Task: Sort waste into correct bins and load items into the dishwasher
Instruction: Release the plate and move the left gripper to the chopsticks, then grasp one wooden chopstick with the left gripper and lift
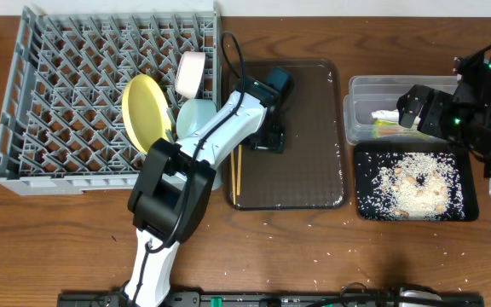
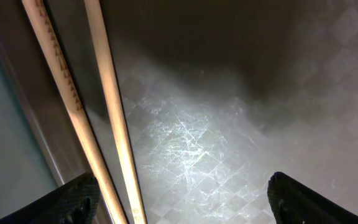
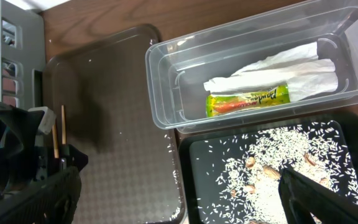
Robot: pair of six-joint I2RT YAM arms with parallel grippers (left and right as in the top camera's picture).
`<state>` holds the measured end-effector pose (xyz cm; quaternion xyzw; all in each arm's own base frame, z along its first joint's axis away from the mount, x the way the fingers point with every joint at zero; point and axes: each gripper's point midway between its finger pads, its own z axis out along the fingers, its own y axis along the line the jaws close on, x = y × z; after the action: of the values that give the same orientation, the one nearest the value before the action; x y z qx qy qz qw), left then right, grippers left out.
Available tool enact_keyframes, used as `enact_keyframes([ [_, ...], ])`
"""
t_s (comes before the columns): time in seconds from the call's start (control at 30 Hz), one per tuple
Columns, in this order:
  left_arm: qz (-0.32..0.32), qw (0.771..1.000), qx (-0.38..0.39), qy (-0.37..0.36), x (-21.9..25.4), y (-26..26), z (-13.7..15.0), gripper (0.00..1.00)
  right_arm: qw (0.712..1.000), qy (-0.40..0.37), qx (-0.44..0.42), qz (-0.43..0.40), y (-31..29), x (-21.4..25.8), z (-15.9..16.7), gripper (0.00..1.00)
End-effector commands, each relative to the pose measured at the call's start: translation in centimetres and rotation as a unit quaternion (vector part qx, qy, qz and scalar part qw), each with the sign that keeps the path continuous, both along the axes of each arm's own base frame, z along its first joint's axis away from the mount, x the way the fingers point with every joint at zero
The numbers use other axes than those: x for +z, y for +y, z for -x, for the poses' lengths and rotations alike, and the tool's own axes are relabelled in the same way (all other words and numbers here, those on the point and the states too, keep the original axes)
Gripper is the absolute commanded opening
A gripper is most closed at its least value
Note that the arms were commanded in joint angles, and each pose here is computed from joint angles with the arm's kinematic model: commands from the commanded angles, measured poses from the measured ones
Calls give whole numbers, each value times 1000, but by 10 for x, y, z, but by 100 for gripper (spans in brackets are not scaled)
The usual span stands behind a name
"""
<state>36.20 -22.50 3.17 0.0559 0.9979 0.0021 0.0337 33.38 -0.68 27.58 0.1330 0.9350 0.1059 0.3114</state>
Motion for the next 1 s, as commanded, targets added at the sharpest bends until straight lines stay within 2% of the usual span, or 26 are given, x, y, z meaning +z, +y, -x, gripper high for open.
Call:
enact_keyframes([
  [0.0,-6,1000,-3,11,-14,3,-3,87,1000,0,-1,4,-3,0,0,99],
  [0.27,23,999,18,43,-24,8,-3,87,1000,0,-1,4,-3,0,0,99],
  [0.37,62,995,8,74,-28,5,1,87,1000,0,-1,4,-3,0,0,99],
  [0.47,72,991,13,108,-39,6,10,87,1000,0,-1,4,-3,0,0,99],
  [0.67,66,989,9,135,-44,6,22,78,1000,0,-1,4,-3,0,0,99],
  [0.7,64,988,9,138,-44,7,24,74,1000,0,-1,4,-3,0,0,99],
  [0.83,55,988,1,143,-44,4,30,51,1000,0,-1,4,-3,0,0,99],
  [0.9,52,989,-2,140,-44,3,30,30,1000,0,-1,4,-3,0,0,99],
  [0.93,51,989,-3,139,-42,2,30,14,1000,0,-1,4,-3,0,0,99],
  [0.97,50,989,-3,137,-38,2,28,8,1000,0,-1,4,-3,0,0,99],
])
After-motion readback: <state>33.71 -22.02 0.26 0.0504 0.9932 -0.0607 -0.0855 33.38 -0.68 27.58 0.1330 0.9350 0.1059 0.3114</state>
